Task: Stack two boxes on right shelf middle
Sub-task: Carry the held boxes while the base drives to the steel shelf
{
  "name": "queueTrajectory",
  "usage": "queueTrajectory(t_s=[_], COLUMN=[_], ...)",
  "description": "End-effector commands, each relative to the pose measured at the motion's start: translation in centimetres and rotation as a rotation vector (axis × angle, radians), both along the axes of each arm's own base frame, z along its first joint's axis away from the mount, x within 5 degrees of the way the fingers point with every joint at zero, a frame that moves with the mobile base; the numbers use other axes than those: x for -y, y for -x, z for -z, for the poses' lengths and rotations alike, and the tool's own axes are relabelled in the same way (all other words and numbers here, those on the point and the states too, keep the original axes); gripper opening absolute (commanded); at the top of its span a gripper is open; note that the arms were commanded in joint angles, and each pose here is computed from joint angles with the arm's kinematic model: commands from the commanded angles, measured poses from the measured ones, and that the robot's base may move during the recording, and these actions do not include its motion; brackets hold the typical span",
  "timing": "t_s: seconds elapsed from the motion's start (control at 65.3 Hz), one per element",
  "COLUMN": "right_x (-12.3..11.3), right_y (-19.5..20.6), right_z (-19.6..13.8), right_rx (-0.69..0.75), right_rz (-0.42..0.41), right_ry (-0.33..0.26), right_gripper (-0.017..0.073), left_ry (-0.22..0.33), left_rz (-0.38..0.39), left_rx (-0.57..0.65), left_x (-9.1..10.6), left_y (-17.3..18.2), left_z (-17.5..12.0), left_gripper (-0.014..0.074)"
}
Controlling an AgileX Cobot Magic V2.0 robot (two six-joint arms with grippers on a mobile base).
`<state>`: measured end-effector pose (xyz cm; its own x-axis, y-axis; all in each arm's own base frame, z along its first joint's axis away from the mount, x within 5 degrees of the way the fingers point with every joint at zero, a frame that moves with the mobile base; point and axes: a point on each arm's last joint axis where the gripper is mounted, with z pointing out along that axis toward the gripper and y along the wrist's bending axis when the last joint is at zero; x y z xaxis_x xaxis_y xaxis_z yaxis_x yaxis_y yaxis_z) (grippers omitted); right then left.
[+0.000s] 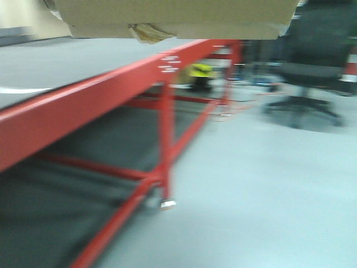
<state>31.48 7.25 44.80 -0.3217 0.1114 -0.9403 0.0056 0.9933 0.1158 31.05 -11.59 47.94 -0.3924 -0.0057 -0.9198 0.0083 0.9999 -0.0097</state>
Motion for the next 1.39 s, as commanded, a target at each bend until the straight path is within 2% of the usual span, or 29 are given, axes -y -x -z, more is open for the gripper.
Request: queueTrajectory(t_s=[0.0,1.378], right_x=[0.38,0.37], right_y=[0.28,0.28], right_z=[-1.38,-1.41], right_rx=[0.078,0.081], right_rz=[-0.003,-0.005], right_ry=[0.01,0.01], right_gripper=[-0.0155,-0.0155], left_ry=[0.008,0.0], left_rz=[0.012,0.01], left_rx=[0.065,0.071], left_x=[-0.22,-0.27], left_y=[0.58,0.56], left_z=[-1.29,-1.34], left_gripper=[-0.0111,-0.0111])
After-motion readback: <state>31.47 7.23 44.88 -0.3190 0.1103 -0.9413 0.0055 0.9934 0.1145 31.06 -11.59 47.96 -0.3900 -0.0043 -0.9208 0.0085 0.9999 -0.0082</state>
